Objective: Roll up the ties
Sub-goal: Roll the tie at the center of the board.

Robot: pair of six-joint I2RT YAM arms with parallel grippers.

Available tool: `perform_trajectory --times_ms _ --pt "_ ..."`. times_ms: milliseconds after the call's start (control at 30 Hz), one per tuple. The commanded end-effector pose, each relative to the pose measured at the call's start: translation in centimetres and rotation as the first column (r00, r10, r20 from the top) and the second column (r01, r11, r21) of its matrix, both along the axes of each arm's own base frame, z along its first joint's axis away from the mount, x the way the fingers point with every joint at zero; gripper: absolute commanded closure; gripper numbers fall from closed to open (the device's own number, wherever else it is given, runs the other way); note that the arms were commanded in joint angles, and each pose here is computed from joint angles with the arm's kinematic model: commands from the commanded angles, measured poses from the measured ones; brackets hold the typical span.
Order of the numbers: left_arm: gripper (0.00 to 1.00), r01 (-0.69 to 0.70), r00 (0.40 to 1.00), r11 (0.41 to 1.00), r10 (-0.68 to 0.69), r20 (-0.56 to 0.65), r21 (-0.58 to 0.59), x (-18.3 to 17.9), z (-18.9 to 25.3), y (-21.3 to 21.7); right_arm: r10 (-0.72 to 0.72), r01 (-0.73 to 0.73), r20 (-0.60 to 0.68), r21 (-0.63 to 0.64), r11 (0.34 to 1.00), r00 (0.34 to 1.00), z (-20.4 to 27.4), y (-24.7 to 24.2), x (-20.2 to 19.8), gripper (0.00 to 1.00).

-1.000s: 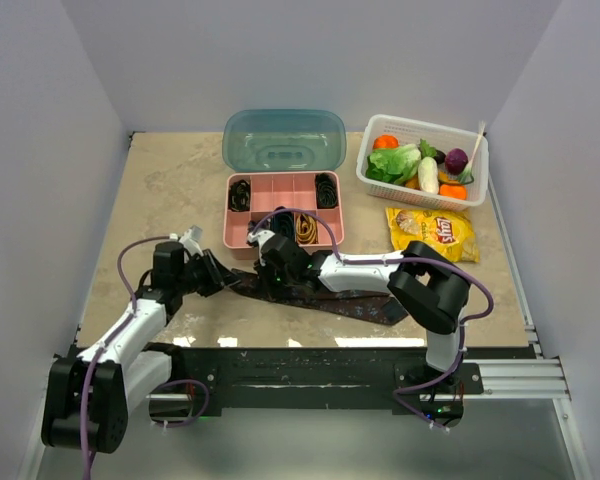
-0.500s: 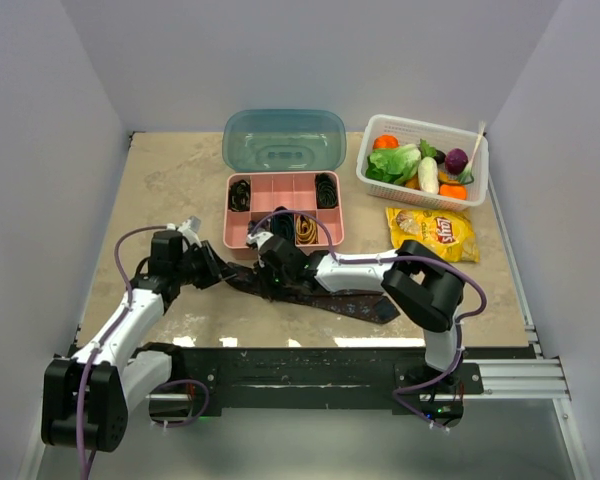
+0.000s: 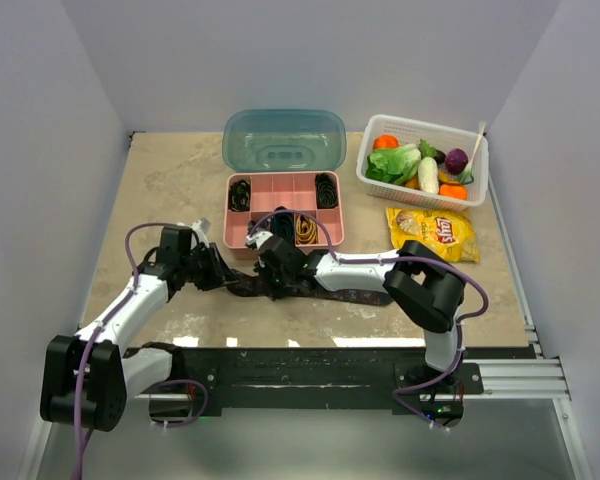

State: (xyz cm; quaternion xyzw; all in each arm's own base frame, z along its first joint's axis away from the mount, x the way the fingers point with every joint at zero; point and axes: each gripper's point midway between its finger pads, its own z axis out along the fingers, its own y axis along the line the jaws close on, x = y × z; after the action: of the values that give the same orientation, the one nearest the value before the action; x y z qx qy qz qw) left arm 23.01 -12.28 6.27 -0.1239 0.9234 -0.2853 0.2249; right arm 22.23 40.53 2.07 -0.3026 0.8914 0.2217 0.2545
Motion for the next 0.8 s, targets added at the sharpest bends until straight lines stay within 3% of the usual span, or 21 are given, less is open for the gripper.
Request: perform_trajectory --times_ms 0,367,767 --pt "1.0 0.017 1.0 0.999 -0.018 0.026 0.038 0.6 0.7 -0.1 0.02 -0.018 0.012 -0.109 0.994 1.0 -0.4 -3.1 -0.3 1.0" --pt "1.0 -0.023 0.996 0.997 0.017 0.082 0.07 1.3 1.6 0.5 0.075 -0.081 0.05 0.141 0.987 0.996 6.4 1.6 -0.1 1.0" --pt "1.0 -0.04 0.995 0.99 0.027 0.093 0.137 1.6 1.9 0.8 0.082 -0.088 0.045 0.157 0.984 0.996 5.3 4.9 1.6 1.0"
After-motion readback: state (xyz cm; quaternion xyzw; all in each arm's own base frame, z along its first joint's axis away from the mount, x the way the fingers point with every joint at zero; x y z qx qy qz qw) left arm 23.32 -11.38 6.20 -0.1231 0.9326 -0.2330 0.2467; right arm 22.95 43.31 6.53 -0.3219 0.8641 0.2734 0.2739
